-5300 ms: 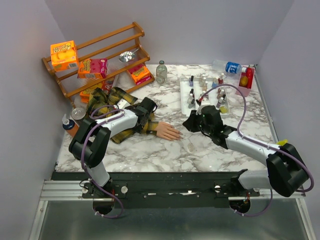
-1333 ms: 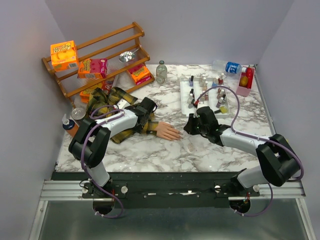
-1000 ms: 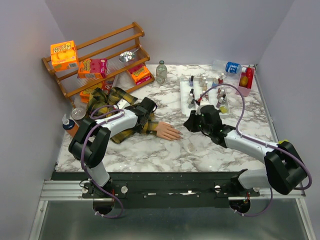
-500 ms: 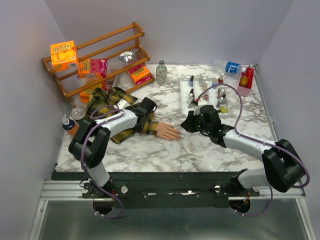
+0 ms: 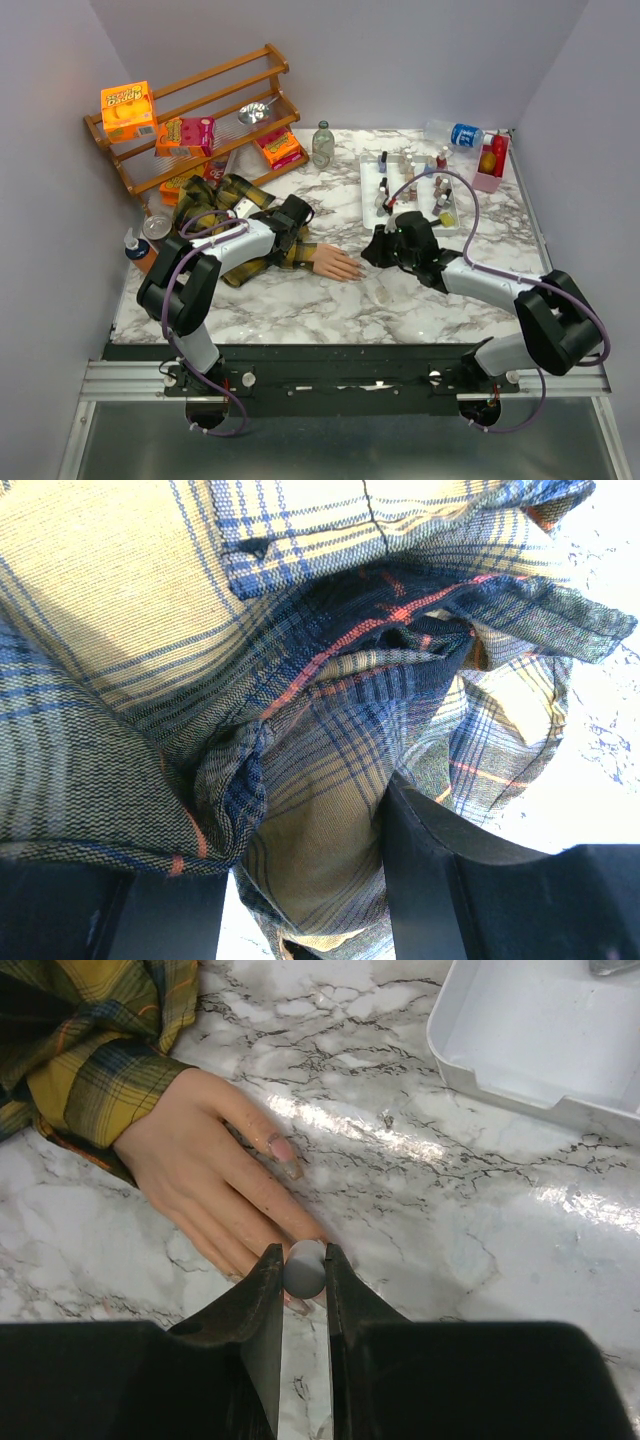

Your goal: Paint the nails

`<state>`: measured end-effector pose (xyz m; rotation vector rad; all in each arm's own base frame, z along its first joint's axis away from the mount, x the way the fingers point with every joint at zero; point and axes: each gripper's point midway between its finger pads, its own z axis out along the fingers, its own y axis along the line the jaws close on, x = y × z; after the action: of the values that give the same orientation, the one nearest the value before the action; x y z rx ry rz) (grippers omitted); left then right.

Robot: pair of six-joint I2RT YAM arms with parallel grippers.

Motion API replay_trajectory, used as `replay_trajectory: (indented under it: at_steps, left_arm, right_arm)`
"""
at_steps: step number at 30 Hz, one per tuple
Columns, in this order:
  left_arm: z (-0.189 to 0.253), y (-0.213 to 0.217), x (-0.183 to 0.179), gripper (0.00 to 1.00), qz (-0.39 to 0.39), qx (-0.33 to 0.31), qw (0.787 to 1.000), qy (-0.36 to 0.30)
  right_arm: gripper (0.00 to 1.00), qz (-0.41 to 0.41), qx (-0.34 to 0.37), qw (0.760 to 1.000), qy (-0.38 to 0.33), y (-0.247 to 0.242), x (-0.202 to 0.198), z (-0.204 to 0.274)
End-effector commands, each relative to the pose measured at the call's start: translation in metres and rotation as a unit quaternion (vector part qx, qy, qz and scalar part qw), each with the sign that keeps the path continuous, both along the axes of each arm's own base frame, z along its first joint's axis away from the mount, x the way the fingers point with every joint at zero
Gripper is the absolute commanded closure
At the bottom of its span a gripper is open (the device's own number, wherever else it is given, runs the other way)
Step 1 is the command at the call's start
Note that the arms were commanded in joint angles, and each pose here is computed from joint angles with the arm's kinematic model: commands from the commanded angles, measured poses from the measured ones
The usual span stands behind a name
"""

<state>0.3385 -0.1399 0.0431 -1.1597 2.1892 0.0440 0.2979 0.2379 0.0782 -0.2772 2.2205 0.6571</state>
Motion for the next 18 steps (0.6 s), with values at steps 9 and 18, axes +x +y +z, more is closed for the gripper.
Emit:
replay_trajectory:
  at_steps: [9,18]
  left_arm:
    - [-0.0090,0.0070,-0.0075,0.52,-0.004,0.006,1.000,0.019]
    - [-0.0095,0.0070,-0.0076,0.52,-0.004,0.006,1.000,0.019]
  right_arm:
    - [0.99,-0.004,-0.013,1.000,0.004,-0.0009,0.0063,-0.0053]
    - [0.99,-0.008,-0.017,1.000,0.005,-0.0012,0.0081,-0.0067]
